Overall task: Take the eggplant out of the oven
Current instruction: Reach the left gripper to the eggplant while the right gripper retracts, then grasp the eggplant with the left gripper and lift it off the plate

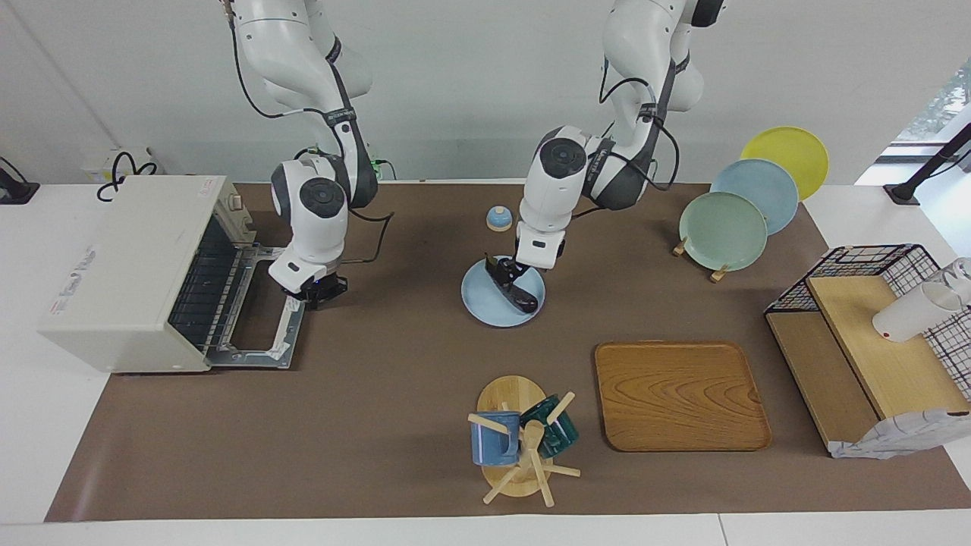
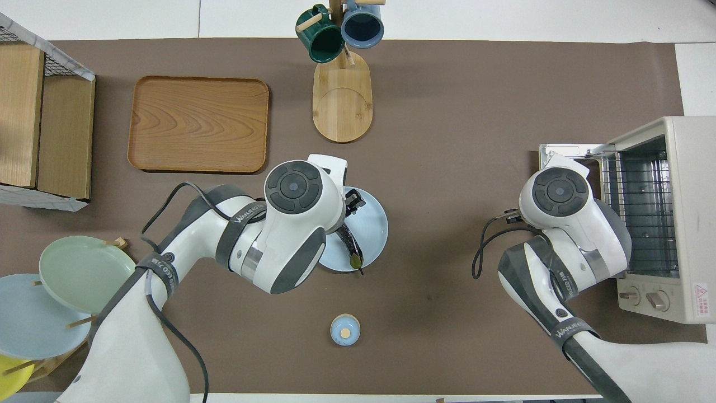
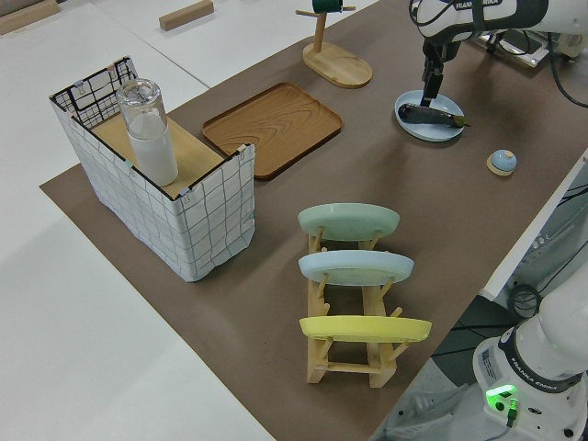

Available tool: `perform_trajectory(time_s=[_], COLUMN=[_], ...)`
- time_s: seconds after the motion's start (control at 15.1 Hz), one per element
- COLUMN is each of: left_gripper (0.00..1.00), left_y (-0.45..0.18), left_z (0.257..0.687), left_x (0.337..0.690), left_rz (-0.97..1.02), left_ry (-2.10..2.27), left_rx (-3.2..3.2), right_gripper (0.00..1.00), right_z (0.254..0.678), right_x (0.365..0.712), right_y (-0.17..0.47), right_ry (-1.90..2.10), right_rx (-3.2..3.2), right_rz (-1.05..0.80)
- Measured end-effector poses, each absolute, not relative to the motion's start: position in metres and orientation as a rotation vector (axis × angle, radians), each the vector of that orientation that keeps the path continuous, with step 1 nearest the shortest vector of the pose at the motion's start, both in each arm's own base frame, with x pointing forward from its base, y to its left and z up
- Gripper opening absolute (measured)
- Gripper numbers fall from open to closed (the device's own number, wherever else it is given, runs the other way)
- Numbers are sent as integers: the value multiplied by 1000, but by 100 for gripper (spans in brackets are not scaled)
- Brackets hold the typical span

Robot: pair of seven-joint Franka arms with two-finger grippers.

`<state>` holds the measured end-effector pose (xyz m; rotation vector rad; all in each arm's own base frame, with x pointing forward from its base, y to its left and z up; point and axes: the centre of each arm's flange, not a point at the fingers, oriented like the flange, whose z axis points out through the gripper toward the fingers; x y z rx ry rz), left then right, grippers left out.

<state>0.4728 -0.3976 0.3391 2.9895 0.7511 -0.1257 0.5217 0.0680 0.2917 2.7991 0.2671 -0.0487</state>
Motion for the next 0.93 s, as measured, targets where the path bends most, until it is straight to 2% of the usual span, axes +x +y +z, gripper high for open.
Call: perform_trajectory(time_s=[0.46, 0.6, 0.66, 0.73, 0.8, 0.86, 0.93], left_gripper=[97, 82, 82, 76, 67, 49, 38], left_y=[-403, -403, -404, -404, -405, -405, -404], left_z=[304, 298, 297, 297, 298, 298, 300], left_x=[457, 453, 452, 451, 451, 451, 451], left_rz=[-103, -94, -93, -93, -93, -92, -90], left_ry=[849, 853, 852, 850, 848, 848, 846], left_rx=[2950, 2942, 2942, 2943, 2943, 2942, 2942], right_gripper=[1, 1, 1, 1, 1, 1, 1], right_z=[291, 291, 291, 292, 295, 303, 314], right_x=[520, 519, 519, 519, 520, 524, 529], right_y=[68, 70, 71, 72, 73, 73, 72], right_ry=[329, 352, 372, 406, 440, 469, 481], right_rx=[2763, 2747, 2736, 2725, 2716, 2705, 2698], right_rz=[-60, -60, -61, -66, -76, -85, -89])
